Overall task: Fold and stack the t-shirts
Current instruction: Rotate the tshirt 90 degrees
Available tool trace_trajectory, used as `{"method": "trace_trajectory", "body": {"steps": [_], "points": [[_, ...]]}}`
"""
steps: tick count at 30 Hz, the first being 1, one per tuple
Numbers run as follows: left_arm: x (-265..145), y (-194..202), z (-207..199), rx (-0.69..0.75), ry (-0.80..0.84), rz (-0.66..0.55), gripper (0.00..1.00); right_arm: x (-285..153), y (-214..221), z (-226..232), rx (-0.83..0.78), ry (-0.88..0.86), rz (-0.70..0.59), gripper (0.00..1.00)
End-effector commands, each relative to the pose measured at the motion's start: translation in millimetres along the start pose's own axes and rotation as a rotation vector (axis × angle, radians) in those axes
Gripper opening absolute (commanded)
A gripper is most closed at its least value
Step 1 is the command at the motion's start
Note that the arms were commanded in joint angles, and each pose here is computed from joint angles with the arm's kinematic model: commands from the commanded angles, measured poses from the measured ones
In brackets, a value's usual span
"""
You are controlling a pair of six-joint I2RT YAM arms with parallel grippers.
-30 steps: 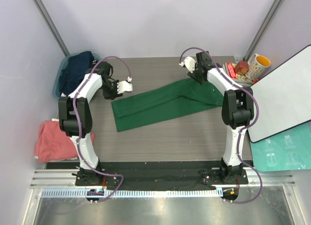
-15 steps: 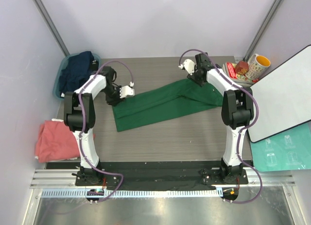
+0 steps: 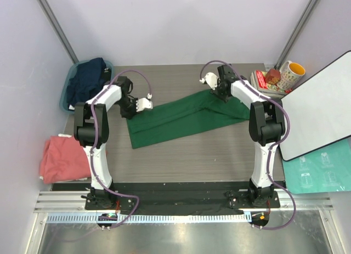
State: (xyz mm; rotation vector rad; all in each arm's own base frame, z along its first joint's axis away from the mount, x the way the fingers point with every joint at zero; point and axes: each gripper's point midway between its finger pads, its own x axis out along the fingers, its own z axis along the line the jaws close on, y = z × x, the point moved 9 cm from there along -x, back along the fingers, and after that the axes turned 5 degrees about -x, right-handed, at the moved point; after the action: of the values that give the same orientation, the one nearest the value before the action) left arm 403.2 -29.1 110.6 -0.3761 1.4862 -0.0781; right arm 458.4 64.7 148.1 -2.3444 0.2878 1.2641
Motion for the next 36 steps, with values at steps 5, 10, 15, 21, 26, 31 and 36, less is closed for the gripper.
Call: {"method": "trace_trajectory", "body": {"steps": [5,10,15,21,26,31,36], "points": [[-0.8,-2.4,5.8,-0.008,-0.029,0.003,0.00,19.0,8.0,21.7,-0.058,-0.066,0.043,0.43],[-15.8,-6.1,9.7,-0.002,-0.094,0.003,0.00,22.3,9.4,33.7,-0.110,-0.090,0.064,0.44],[-47.3,-15.2,14.5,0.021,-0.194,-0.015,0.00,24.7,10.4,42.6,-0.132,-0.110,0.077,0.44],[-57.2,-14.5,16.5,0.058,-0.250,0.017,0.00,24.7,8.0,45.6,-0.146,-0.114,0.076,0.43],[-46.8,-6.6,16.2,0.076,-0.253,0.068,0.00,24.0,5.7,47.2,-0.151,-0.116,0.072,0.43],[-25.2,9.0,13.3,0.096,-0.224,0.158,0.37,19.2,4.7,45.6,-0.155,-0.110,0.071,0.46],[-20.7,12.3,15.7,0.084,-0.250,0.181,0.59,8.2,0.0,38.3,-0.145,-0.080,0.052,0.48]]}}
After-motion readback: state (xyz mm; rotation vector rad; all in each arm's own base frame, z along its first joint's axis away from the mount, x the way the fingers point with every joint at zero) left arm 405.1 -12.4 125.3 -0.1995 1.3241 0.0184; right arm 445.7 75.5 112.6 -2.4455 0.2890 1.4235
